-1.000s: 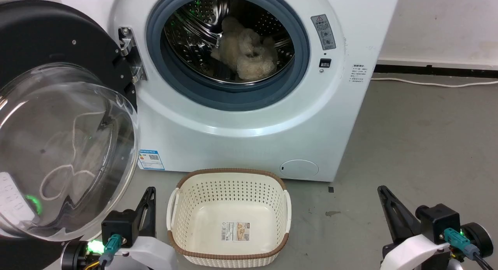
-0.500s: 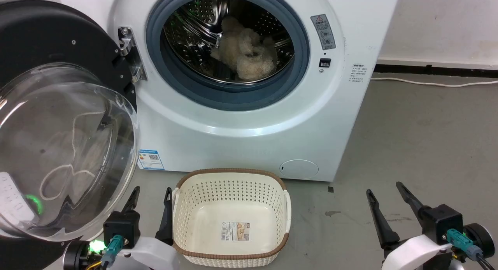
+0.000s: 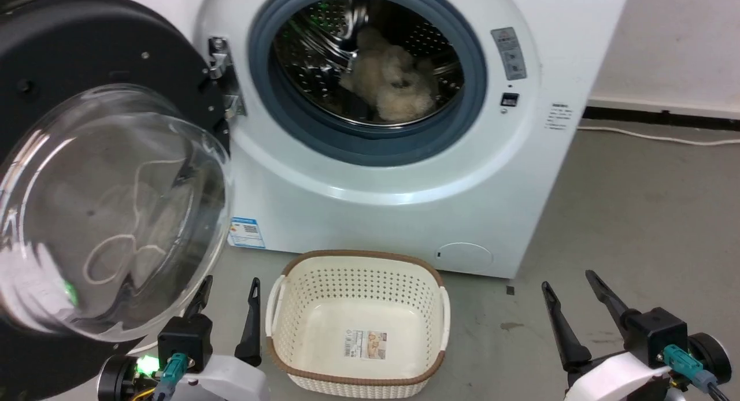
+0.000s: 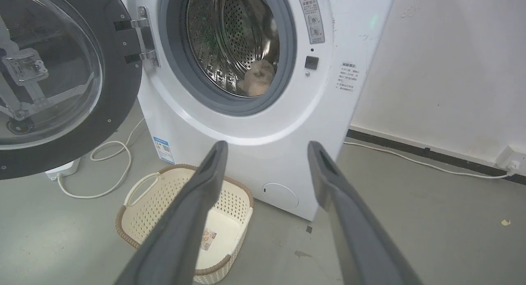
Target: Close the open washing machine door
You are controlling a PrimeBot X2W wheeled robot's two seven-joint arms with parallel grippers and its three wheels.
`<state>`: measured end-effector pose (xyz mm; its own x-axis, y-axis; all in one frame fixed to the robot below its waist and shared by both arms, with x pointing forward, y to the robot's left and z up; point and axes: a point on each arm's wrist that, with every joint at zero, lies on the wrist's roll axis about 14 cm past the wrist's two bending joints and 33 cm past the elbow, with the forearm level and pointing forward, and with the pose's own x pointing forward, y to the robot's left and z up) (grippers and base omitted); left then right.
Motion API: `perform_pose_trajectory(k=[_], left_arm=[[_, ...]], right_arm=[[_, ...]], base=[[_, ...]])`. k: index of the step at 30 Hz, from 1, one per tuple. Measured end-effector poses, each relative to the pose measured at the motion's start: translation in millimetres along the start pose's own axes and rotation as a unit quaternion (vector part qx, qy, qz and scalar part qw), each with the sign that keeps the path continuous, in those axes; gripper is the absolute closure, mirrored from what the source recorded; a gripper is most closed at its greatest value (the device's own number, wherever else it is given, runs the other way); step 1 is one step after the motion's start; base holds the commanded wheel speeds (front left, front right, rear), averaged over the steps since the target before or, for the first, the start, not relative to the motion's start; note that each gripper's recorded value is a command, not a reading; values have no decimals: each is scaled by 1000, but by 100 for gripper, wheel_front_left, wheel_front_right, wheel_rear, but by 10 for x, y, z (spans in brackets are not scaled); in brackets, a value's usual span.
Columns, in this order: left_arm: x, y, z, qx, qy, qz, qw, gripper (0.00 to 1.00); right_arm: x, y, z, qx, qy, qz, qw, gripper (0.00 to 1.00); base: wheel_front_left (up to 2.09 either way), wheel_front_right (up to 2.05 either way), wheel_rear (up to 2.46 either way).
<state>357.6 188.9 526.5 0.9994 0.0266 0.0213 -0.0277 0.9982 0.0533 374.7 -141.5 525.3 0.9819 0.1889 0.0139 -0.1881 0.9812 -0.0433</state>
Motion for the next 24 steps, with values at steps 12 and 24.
perform_pose_trajectory(k=[12,24], left_arm=[[-191,291,55,8,-16,42,999,0],[-331,481,75,13,-25,76,997,0]], right_arm=[[139,417,-23,3,-4,67,998,0],[260,761,-31,8,-10,125,992,0]], base=[[0,0,0],[0,0,0]])
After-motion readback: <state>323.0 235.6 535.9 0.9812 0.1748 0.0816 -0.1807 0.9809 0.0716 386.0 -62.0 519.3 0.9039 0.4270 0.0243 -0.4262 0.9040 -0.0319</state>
